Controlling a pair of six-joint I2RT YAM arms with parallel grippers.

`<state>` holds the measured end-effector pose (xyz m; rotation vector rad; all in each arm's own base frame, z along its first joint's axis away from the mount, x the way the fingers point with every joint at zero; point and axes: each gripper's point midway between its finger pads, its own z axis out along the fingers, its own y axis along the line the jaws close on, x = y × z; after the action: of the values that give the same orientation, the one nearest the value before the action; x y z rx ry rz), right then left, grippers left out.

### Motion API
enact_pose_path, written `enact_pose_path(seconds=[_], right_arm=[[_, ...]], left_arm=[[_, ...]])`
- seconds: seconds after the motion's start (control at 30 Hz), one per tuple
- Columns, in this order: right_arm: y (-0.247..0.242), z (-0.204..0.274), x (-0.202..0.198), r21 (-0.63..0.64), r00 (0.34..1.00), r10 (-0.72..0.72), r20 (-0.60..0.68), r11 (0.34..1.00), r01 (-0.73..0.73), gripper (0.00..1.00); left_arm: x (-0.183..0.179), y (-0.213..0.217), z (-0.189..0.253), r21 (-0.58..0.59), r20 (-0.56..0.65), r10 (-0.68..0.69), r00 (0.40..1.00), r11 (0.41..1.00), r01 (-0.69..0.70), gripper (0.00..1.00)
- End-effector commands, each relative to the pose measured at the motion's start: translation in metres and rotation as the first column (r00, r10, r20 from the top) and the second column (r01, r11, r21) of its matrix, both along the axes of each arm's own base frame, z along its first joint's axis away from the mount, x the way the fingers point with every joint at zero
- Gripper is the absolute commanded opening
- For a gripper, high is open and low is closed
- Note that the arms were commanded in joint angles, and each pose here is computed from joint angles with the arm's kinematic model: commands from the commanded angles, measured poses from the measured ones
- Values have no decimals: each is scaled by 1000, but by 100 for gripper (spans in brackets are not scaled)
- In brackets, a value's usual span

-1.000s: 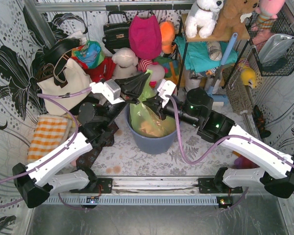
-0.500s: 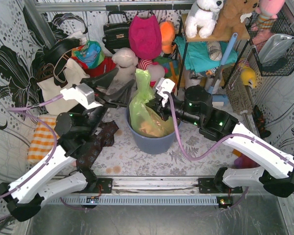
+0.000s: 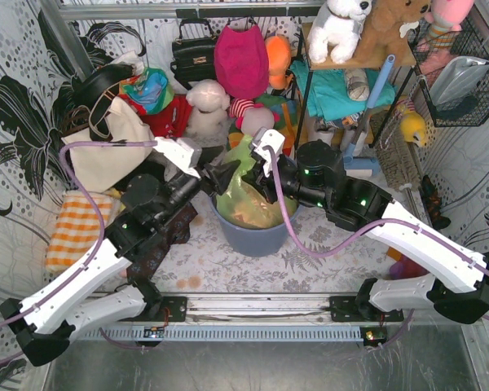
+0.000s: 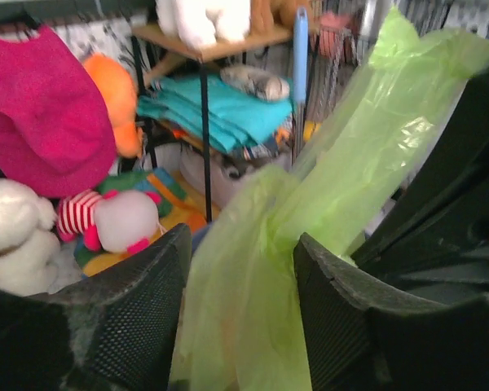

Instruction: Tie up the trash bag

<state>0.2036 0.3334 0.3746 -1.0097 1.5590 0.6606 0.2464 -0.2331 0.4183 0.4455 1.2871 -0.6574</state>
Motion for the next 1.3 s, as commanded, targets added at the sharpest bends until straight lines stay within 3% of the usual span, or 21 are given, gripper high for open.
enact_pose_path(seconds=[0.0,0.1,0.3,0.6,0.7,0.8,1.03,1.27], right_arm=[[-1,12,-1,39,999,-29,-20,999,29,0],[-1,11,-1,42,999,-38,-33,998,40,0],[-1,9,0,51,997,-52,-50,997,55,0],[-2,9,-4,63,994,-60,-92,996,66,0],[-4,8,-7,62,992,-62,-111,996,69,0],[-3,6,-9,70,988,-63,-142,995,73,0],[2,-1,-11,106,972,-80,-220,989,106,0],[9,-9,1,187,950,-153,-274,960,208,0]], left_arm=[[0,-7,-14,41,-52,-36,998,998,38,59],[-4,-3,-19,45,-61,-38,997,998,41,58],[-20,11,-10,6,-28,-49,998,999,49,70],[-21,10,-18,35,-50,-56,997,998,58,69],[-20,3,-26,55,-73,-80,994,995,84,63],[-19,0,-31,73,-88,-87,992,993,94,49],[-19,-4,-34,82,-100,-103,990,990,111,2],[-25,-5,-24,65,-84,-131,988,988,137,0]])
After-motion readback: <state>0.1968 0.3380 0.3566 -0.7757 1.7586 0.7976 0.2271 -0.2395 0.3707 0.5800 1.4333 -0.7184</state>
